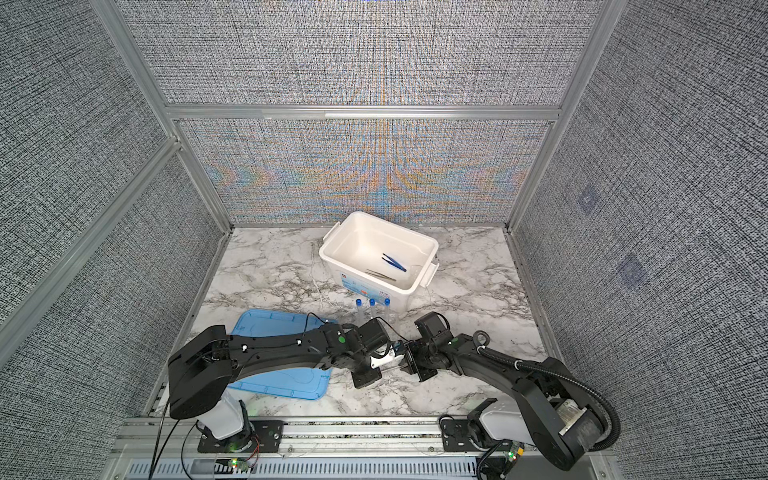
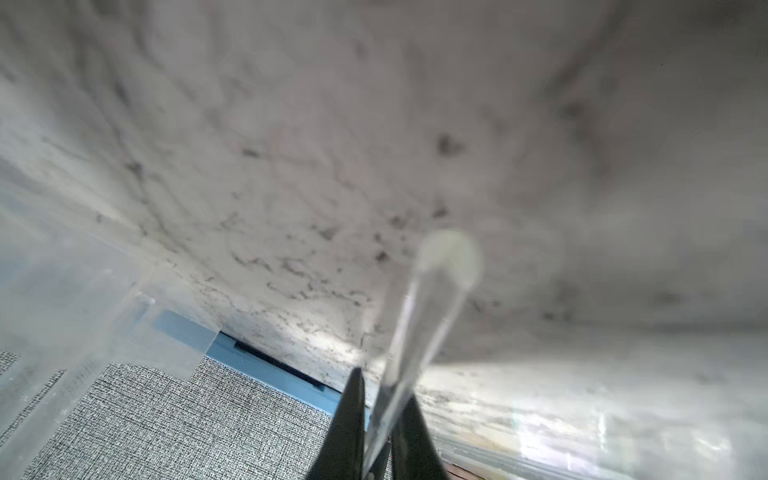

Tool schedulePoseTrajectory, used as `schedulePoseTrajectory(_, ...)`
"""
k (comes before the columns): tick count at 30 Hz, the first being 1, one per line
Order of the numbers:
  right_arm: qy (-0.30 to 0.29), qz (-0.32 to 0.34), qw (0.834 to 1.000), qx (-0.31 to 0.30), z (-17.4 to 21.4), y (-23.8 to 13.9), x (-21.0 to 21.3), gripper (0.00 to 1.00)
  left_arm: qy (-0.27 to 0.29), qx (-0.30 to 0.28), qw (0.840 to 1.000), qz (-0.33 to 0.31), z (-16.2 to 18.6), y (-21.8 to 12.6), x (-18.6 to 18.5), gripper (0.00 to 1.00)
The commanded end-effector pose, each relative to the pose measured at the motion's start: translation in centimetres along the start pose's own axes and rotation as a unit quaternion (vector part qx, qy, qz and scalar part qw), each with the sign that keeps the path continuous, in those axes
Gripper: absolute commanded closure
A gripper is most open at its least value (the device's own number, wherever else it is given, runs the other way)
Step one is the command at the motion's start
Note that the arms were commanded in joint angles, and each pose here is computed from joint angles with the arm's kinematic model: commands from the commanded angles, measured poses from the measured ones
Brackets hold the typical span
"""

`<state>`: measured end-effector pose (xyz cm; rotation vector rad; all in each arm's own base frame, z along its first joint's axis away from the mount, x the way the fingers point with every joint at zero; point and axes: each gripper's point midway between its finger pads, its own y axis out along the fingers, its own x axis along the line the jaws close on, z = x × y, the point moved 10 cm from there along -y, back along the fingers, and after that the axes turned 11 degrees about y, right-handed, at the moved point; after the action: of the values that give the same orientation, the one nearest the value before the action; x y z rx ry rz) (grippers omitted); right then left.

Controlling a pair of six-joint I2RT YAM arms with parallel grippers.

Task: Organize the chemistry lab equipment
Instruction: 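Close the right gripper on the glass rod while the left gripper opens, then carry the rod into the bin with the right gripper while the left reaches the lid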

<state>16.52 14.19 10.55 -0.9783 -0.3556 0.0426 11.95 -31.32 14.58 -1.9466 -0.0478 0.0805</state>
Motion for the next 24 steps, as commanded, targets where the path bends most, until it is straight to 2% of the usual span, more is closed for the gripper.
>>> schedulePoseTrajectory(1,0.011,0.005,0.999,-0.032,-0.5,-0.3,-0.5,0.91,-0.013,-0.021,1.000,0.007,-0.2,-0.2,-0.1,0.87)
schedulePoseTrajectory(5,0.006,0.001,0.999,-0.048,-0.5,-1.1,-0.8,0.92,-0.025,-0.030,0.999,0.002,-0.1,-0.5,-0.2,0.76)
schedulePoseTrajectory(10,-0.008,-0.010,0.995,-0.095,-0.6,-3.1,-1.2,0.94,-0.028,-0.060,0.998,-0.007,-0.4,-2.0,-0.2,0.68)
schedulePoseTrajectory(11,-0.017,-0.016,0.993,-0.112,-0.8,-3.8,-1.2,0.94,-0.032,-0.069,0.997,-0.009,-0.6,-2.5,-0.2,0.65)
schedulePoseTrajectory(14,-0.095,-0.053,0.980,-0.166,-1.4,-5.4,-0.4,0.95,-0.036,-0.083,0.996,-0.007,-1.3,-4.2,-0.3,0.57)
schedulePoseTrajectory(19,-0.206,-0.080,0.942,-0.254,-1.5,-9.0,0.9,0.95,-0.039,-0.112,0.992,-0.042,-2.1,-8.5,0.0,0.49)
schedulePoseTrajectory(22,-0.299,-0.111,0.898,-0.303,-0.7,-11.9,2.2,0.95,-0.053,-0.134,0.987,-0.077,-2.3,-11.4,0.2,0.49)
schedulePoseTrajectory(24,-0.364,-0.130,0.860,-0.334,0.0,-14.0,3.3,0.95,-0.060,-0.151,0.983,-0.087,-2.6,-13.7,0.2,0.48)
